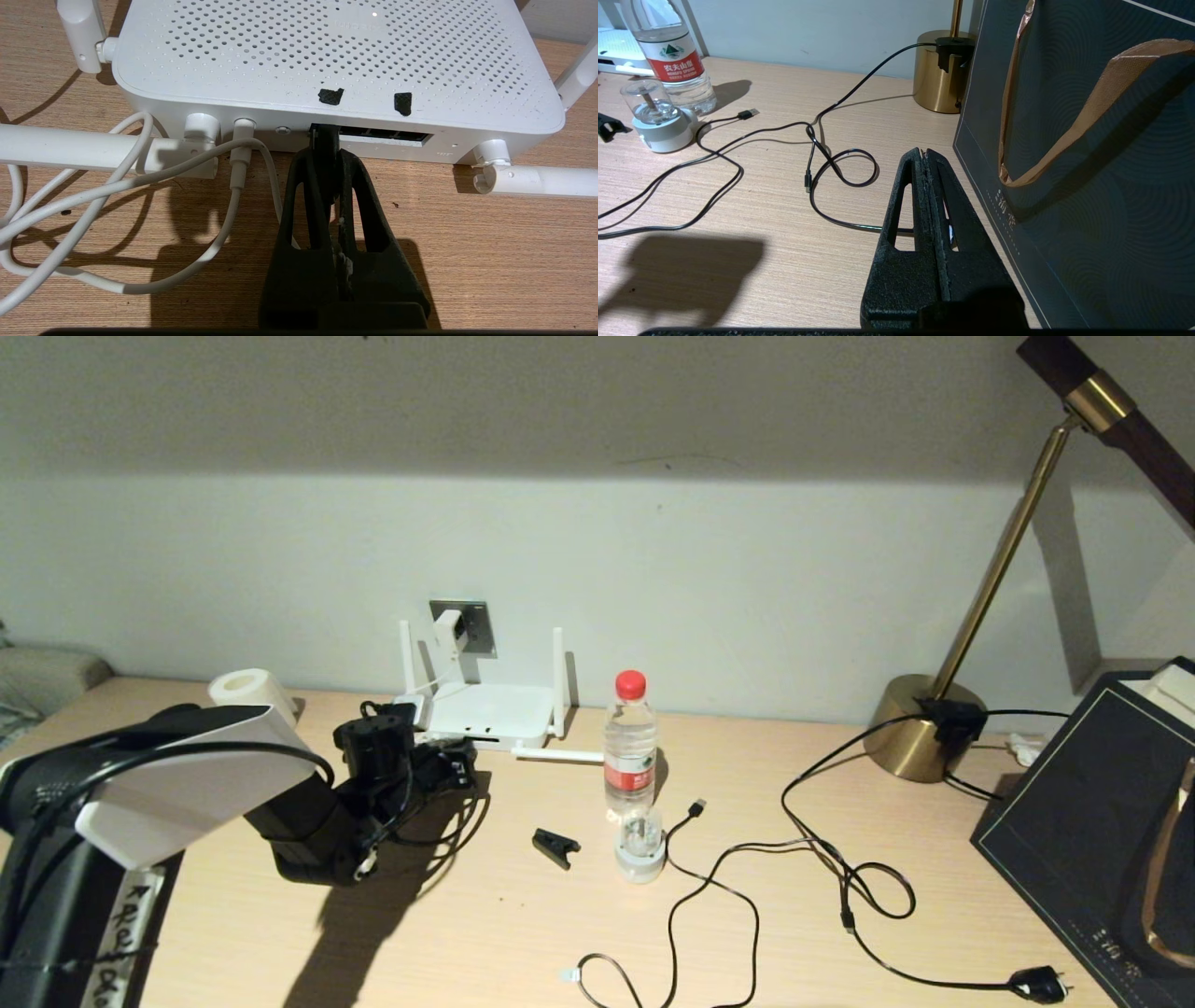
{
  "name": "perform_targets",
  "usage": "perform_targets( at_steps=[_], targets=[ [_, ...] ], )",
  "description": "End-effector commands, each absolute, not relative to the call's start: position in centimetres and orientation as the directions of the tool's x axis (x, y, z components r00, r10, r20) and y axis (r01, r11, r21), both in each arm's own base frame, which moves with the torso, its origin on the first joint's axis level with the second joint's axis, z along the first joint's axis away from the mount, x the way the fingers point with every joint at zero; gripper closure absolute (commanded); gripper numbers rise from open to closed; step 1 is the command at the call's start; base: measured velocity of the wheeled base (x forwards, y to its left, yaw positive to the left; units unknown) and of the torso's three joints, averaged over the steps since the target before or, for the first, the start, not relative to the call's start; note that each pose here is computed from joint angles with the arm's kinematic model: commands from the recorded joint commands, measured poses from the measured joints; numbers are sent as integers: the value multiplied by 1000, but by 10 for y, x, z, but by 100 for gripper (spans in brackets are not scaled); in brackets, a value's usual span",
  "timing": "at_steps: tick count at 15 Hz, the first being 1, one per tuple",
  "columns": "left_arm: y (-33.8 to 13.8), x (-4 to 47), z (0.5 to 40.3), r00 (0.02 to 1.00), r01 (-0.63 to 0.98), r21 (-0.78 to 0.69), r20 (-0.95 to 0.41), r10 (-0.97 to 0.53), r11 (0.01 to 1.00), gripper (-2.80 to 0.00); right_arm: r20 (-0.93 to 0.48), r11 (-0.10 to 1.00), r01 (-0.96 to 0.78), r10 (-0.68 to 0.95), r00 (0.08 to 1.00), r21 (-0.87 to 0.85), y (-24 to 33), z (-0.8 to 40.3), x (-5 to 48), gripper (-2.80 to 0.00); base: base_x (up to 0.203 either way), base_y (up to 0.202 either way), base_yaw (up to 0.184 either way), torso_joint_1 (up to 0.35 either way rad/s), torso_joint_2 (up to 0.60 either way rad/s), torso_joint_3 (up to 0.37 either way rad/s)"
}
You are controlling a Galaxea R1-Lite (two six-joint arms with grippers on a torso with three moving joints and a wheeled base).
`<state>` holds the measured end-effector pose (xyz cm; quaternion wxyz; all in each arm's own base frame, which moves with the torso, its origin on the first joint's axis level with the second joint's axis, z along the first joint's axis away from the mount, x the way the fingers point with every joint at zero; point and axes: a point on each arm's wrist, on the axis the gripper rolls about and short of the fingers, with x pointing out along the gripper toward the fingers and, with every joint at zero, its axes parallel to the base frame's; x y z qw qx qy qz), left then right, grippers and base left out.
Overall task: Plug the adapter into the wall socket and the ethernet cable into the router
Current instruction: Plug cable into router interface
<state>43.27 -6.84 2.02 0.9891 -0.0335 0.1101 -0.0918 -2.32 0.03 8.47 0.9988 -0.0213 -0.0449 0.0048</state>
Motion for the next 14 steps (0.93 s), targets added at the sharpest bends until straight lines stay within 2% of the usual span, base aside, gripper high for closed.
perform_targets(
  at_steps=[1,10,11,14],
  targets=[
    [-68,433,18,957,175,-86,-219,-190,981,0,55,999,-10,12,998,-44,0,75,-20,0,0,0,0,0,0,0],
    [-69,432,21,957,177,-88,-216,-192,980,0,55,999,-10,12,998,-44,0,75,-20,0,0,0,0,0,0,0],
    [-69,432,22,958,178,-88,-213,-193,980,-280,55,999,-10,12,998,-44,0,75,-20,0,0,0,0,0,0,0],
    [-69,432,22,959,178,-90,-210,-193,980,-280,55,999,-10,12,998,-44,0,75,-20,0,0,0,0,0,0,0]
  ],
)
